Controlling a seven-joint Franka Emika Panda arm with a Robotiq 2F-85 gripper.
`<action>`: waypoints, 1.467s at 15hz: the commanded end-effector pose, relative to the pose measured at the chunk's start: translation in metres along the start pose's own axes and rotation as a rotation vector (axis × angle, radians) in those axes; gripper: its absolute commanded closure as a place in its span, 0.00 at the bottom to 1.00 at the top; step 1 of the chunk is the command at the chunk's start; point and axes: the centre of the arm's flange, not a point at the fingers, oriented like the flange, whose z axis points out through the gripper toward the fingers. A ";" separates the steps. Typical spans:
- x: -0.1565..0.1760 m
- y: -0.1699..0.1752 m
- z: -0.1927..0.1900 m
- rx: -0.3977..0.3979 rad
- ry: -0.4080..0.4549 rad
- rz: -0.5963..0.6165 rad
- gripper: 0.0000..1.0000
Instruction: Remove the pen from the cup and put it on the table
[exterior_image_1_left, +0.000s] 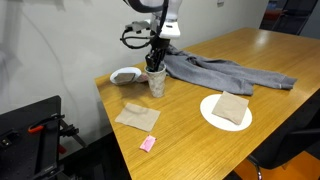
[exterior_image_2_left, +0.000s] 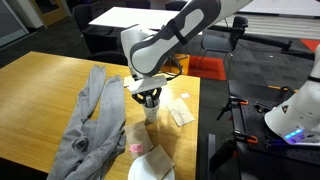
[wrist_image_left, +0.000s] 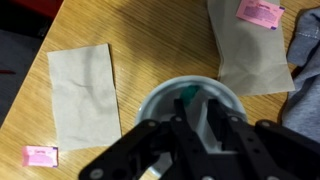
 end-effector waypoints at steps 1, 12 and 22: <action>0.000 -0.007 -0.002 -0.009 -0.032 -0.019 0.68; 0.001 -0.009 0.005 -0.040 -0.080 -0.031 0.69; 0.001 -0.004 -0.001 -0.036 -0.091 -0.047 0.96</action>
